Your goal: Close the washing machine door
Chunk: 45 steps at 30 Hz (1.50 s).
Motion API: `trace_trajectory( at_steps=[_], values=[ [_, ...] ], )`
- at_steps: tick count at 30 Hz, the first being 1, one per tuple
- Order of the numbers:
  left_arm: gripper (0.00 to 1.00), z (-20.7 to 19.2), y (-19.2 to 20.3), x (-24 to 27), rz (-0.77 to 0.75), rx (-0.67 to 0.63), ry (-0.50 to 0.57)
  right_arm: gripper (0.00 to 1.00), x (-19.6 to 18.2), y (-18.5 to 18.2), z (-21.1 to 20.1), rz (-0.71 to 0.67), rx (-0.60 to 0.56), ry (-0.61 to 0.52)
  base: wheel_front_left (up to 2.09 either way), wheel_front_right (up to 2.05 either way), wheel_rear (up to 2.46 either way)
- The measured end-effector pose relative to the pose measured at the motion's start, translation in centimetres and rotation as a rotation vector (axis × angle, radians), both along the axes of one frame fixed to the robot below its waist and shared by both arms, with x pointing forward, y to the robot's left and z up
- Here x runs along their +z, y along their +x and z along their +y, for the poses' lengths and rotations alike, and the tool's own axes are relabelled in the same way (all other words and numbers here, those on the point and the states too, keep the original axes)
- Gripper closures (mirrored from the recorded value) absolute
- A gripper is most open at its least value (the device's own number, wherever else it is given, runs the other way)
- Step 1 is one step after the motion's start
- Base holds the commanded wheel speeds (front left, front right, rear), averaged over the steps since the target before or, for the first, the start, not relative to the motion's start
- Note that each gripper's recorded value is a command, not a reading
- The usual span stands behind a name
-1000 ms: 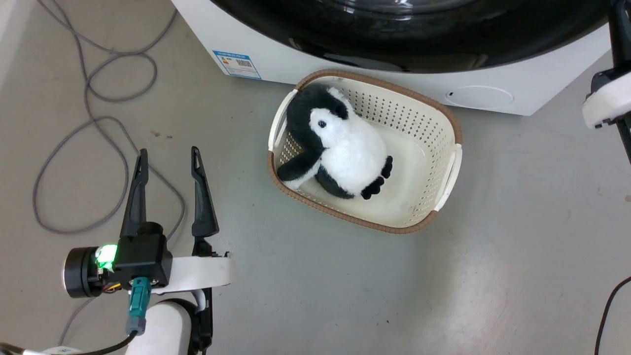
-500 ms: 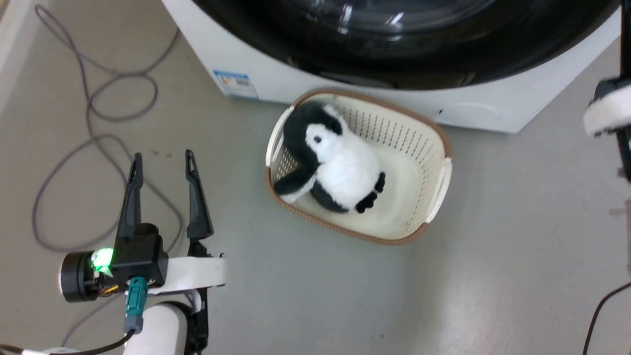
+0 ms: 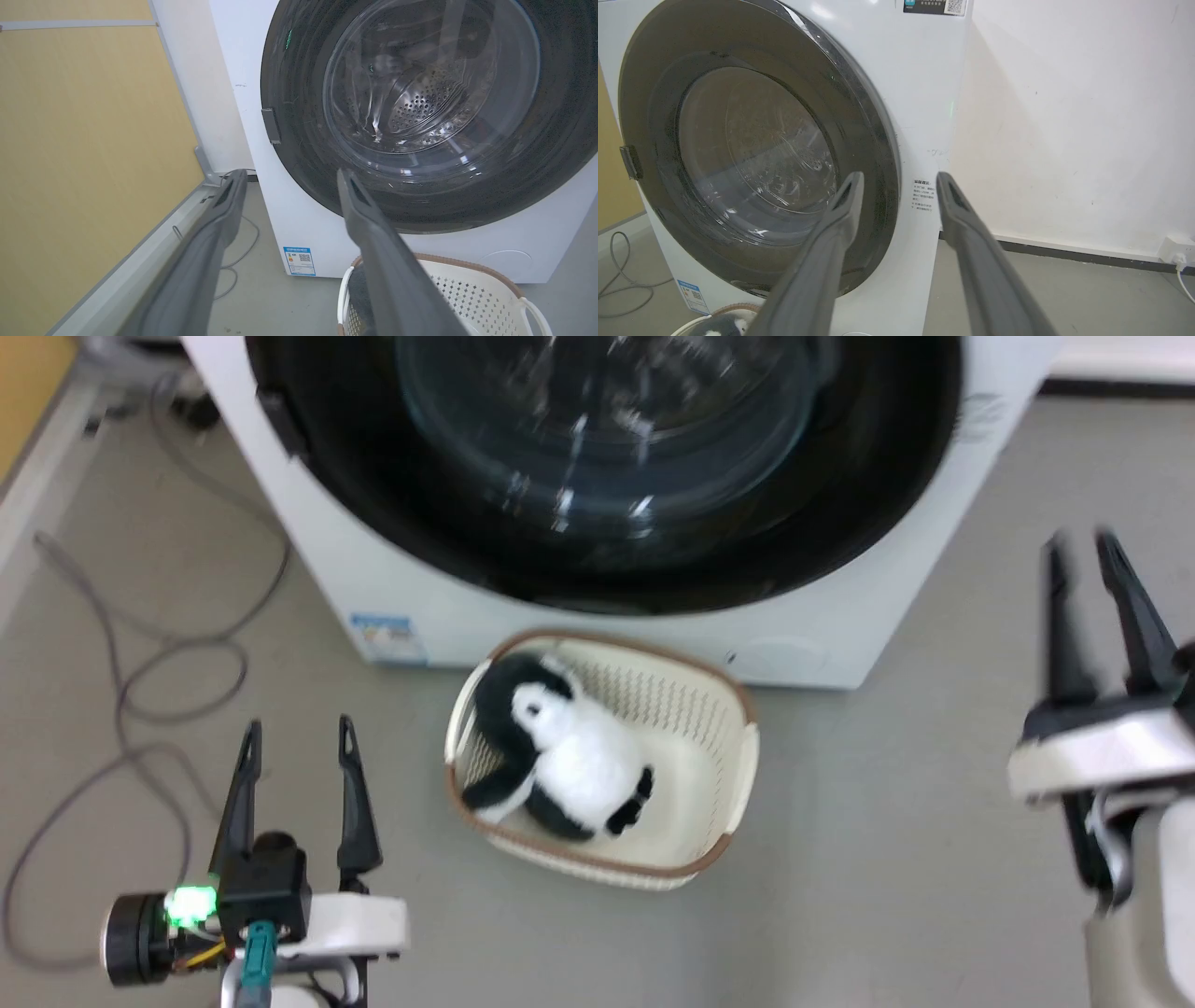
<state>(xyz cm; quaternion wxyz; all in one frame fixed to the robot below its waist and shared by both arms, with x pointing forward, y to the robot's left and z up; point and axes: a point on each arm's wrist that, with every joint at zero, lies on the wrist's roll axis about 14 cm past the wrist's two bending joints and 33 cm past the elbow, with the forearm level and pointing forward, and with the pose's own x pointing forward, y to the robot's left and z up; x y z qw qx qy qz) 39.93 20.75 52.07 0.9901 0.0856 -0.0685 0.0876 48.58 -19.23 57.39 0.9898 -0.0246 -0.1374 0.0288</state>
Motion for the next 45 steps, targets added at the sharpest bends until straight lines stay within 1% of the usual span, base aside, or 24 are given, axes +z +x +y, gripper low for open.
trace_trajectory(
  at_steps=[9,14,18,20,25,26,45],
  values=[
    [0.0,-1.7,-2.0,0.8,-0.018,-0.054,-0.002,0.0,0.2,-6.6,-1.5,0.002,-0.048,0.026,0.0,0.0,0.0],
    [0.0,-2.4,-3.2,1.1,-0.025,-0.079,-0.002,0.0,-0.7,-9.8,-1.7,0.021,-0.059,0.045,0.0,0.0,0.0],
    [0.0,-2.7,-3.6,1.4,-0.032,-0.094,-0.004,0.0,-1.6,-11.6,-1.5,0.044,-0.056,0.047,0.0,0.0,0.0],
    [0.0,-2.8,-3.7,1.4,-0.032,-0.102,-0.013,0.0,-2.1,-12.2,-1.4,0.057,-0.053,0.074,0.0,0.0,0.0],
    [0.0,-3.1,-3.8,1.1,-0.021,-0.114,-0.028,0.0,-2.5,-13.0,-1.4,0.065,-0.052,0.095,0.0,0.0,0.0],
    [1.0,-3.1,-3.8,1.1,-0.019,-0.114,-0.028,1.0,-2.6,-13.0,-1.4,0.066,-0.053,0.096,0.0,0.0,0.0],
    [1.0,-3.0,-3.8,0.6,0.013,-0.12,-0.043,1.0,-3.0,-12.7,-0.9,0.097,-0.039,0.087,0.0,0.0,0.0]
  ],
)
